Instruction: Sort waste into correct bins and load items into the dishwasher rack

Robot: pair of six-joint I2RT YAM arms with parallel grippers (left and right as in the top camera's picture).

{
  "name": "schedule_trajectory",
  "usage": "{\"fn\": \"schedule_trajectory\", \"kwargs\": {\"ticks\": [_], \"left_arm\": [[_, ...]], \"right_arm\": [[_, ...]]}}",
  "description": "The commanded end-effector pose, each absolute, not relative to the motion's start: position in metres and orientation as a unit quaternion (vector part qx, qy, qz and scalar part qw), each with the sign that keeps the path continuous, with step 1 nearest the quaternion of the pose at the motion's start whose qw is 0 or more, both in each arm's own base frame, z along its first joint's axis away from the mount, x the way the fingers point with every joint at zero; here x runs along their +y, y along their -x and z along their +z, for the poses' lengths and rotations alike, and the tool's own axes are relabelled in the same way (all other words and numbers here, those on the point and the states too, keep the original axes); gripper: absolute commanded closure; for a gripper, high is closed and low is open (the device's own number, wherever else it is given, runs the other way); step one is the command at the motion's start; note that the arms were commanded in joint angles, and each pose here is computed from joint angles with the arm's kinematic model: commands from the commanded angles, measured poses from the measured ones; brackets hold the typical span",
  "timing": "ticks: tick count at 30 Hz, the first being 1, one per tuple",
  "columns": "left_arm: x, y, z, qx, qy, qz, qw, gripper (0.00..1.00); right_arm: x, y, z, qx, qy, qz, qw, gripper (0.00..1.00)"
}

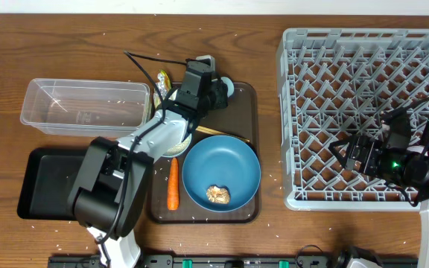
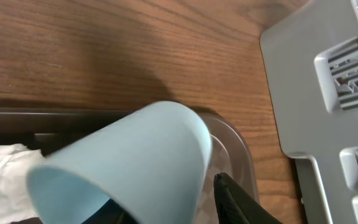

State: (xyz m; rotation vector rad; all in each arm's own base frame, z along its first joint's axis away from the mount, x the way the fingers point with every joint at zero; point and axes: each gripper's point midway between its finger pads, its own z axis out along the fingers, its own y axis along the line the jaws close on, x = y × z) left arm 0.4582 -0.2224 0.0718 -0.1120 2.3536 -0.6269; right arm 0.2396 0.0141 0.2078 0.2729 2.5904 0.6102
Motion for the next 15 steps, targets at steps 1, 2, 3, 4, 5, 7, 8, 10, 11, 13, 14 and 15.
{"fn": "schedule_trajectory", "kwargs": {"ticks": [1, 2, 3, 4, 5, 7, 8, 10, 11, 13, 14, 15], "left_arm": [[-0.219, -0.463, 0.067, 0.906, 0.058, -0.235, 0.347, 0.67], [-0.219, -0.464, 0.066, 0.907, 0.059, -0.233, 0.347, 0.69], [-0.218, -0.463, 0.065, 0.907, 0.059, -0.233, 0.346, 0.73], [-0.218, -0.463, 0.063, 0.908, 0.059, -0.232, 0.344, 0.75], [-0.218, -0.463, 0.061, 0.909, 0.059, -0.231, 0.342, 0.76], [-0.218, -0.461, 0.057, 0.911, 0.059, -0.229, 0.337, 0.77], [-0.218, -0.461, 0.056, 0.912, 0.059, -0.228, 0.335, 0.78], [-0.218, -0.459, 0.055, 0.914, 0.051, -0.228, 0.332, 0.90], [-0.222, -0.457, 0.056, 0.914, 0.038, -0.236, 0.329, 0.94], [-0.232, -0.453, 0.059, 0.911, 0.016, -0.260, 0.320, 0.94], [-0.236, -0.450, 0.062, 0.909, 0.002, -0.271, 0.316, 0.94], [-0.243, -0.446, 0.066, 0.906, -0.016, -0.286, 0.311, 0.94]], "right_arm": [[0.018, -0.240, 0.211, 0.943, -0.083, 0.222, 0.235, 0.06], [0.018, -0.240, 0.211, 0.943, -0.083, 0.223, 0.235, 0.06], [0.018, -0.240, 0.211, 0.943, -0.083, 0.223, 0.235, 0.06], [0.018, -0.240, 0.211, 0.943, -0.083, 0.222, 0.235, 0.06], [0.018, -0.240, 0.211, 0.943, -0.083, 0.222, 0.235, 0.06], [0.018, -0.240, 0.211, 0.943, -0.083, 0.223, 0.235, 0.06], [0.018, -0.240, 0.211, 0.943, -0.083, 0.222, 0.235, 0.06], [0.018, -0.240, 0.211, 0.943, -0.083, 0.223, 0.235, 0.06], [0.018, -0.240, 0.211, 0.943, -0.083, 0.223, 0.235, 0.06], [0.018, -0.239, 0.211, 0.943, -0.083, 0.223, 0.233, 0.06], [0.018, -0.239, 0.211, 0.943, -0.084, 0.223, 0.232, 0.07], [0.018, -0.239, 0.211, 0.943, -0.084, 0.223, 0.232, 0.07]]}}
